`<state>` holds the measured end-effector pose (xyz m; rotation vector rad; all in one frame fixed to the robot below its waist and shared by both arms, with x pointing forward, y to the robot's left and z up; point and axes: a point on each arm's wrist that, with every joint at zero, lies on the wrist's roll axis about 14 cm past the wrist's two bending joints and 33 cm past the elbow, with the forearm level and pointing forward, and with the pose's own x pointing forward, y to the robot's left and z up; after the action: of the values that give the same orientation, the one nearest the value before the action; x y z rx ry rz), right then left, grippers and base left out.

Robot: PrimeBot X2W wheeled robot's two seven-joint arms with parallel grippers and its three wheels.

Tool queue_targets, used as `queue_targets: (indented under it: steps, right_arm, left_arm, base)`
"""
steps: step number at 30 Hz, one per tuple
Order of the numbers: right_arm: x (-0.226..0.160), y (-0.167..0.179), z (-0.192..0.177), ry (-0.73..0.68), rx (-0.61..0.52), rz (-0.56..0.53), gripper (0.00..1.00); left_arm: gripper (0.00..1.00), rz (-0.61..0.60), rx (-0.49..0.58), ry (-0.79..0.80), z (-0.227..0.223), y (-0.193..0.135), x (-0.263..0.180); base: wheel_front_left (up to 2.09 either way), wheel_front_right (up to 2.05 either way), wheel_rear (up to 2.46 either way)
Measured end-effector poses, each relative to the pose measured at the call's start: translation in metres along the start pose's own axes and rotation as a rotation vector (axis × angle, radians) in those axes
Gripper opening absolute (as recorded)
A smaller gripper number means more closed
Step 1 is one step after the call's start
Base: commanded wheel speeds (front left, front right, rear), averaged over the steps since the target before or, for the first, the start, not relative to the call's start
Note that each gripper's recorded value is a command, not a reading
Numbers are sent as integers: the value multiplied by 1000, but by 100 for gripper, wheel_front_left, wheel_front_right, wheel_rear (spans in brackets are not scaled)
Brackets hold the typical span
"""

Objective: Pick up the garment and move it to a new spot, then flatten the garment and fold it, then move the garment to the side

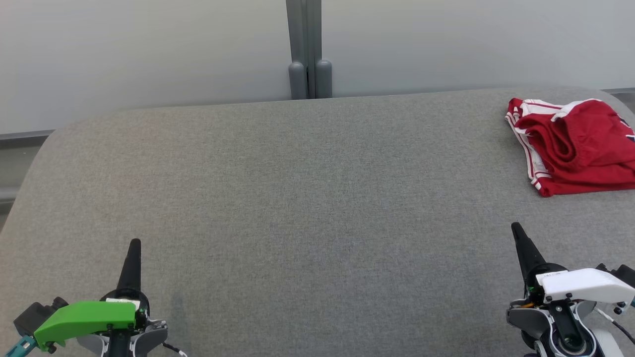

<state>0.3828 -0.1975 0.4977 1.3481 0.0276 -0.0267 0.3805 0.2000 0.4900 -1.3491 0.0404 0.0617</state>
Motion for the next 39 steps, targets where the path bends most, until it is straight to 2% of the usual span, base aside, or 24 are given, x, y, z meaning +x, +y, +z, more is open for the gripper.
queue_targets:
  steps: [31, 39]
  right_arm:
    - [5, 7, 4, 1, 222, 29, 0]
    - [5, 7, 4, 0, 223, 29, 0]
  left_arm:
    - [0, -54, -228, 16, 2, -14, 6]
    - [0, -55, -228, 17, 2, -14, 6]
  base:
    - [0, 0, 0]
    - [0, 0, 0]
